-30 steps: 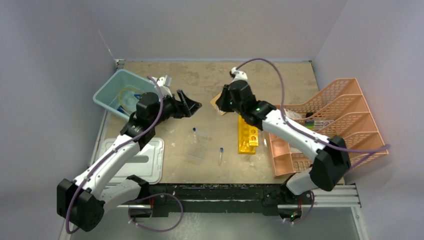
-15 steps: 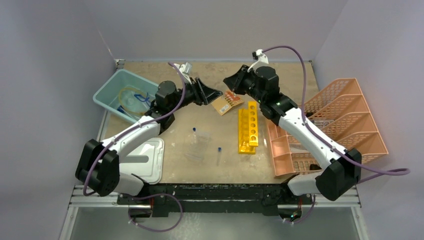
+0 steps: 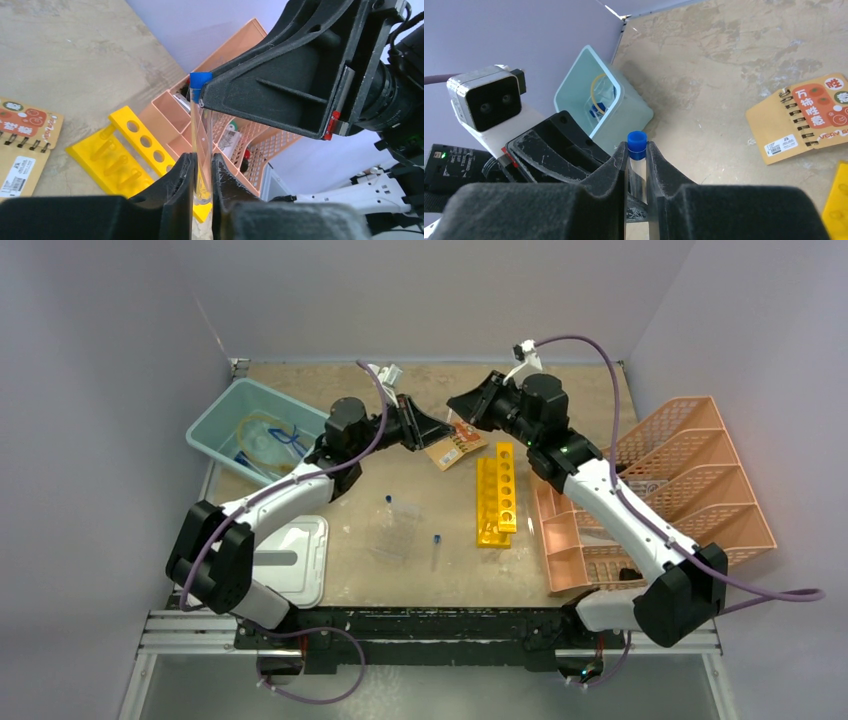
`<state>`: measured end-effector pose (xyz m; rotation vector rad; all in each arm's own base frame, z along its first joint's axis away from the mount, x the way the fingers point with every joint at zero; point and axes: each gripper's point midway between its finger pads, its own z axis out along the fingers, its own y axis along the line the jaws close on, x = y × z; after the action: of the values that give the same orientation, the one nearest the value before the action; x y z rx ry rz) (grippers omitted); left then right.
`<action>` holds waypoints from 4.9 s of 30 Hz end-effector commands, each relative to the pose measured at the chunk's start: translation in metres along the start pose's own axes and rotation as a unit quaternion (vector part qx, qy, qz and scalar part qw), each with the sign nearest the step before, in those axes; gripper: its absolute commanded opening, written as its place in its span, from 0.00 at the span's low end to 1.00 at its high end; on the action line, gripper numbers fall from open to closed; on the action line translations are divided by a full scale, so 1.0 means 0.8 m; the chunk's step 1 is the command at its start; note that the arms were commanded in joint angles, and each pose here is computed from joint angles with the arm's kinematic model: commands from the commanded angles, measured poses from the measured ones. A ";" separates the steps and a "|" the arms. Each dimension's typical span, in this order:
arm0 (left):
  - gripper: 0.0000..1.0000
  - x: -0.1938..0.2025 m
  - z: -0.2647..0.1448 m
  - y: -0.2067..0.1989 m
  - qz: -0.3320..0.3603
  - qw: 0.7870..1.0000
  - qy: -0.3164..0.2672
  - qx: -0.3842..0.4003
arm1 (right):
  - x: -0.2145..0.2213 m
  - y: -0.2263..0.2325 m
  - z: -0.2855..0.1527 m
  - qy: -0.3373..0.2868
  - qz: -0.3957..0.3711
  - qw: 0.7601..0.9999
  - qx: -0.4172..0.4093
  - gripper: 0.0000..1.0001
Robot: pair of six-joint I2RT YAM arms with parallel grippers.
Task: Organize the chemistry lab equipment
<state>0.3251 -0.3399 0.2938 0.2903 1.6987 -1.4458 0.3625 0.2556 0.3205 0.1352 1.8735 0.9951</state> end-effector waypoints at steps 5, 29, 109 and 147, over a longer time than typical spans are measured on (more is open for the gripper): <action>0.00 -0.010 -0.003 -0.025 0.122 0.992 0.033 0.027 | -0.008 0.015 -0.021 0.024 0.009 0.999 -0.024 0.47; 0.00 0.023 -0.037 -0.023 0.256 0.958 0.122 0.044 | 0.052 0.022 -0.044 0.229 0.048 0.968 -0.088 0.18; 0.56 -0.051 -0.288 0.123 0.117 0.832 -0.115 -0.529 | 0.301 -0.009 0.063 0.131 -0.471 0.859 -0.149 0.09; 0.56 -0.049 -0.288 0.125 0.117 0.833 -0.113 -0.530 | 0.319 -0.037 0.070 0.185 -0.460 0.862 -0.104 0.47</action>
<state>0.3072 -0.0913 0.2364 -0.2671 1.9396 -0.1881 0.2746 0.3819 0.0760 -1.1247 1.8706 0.5215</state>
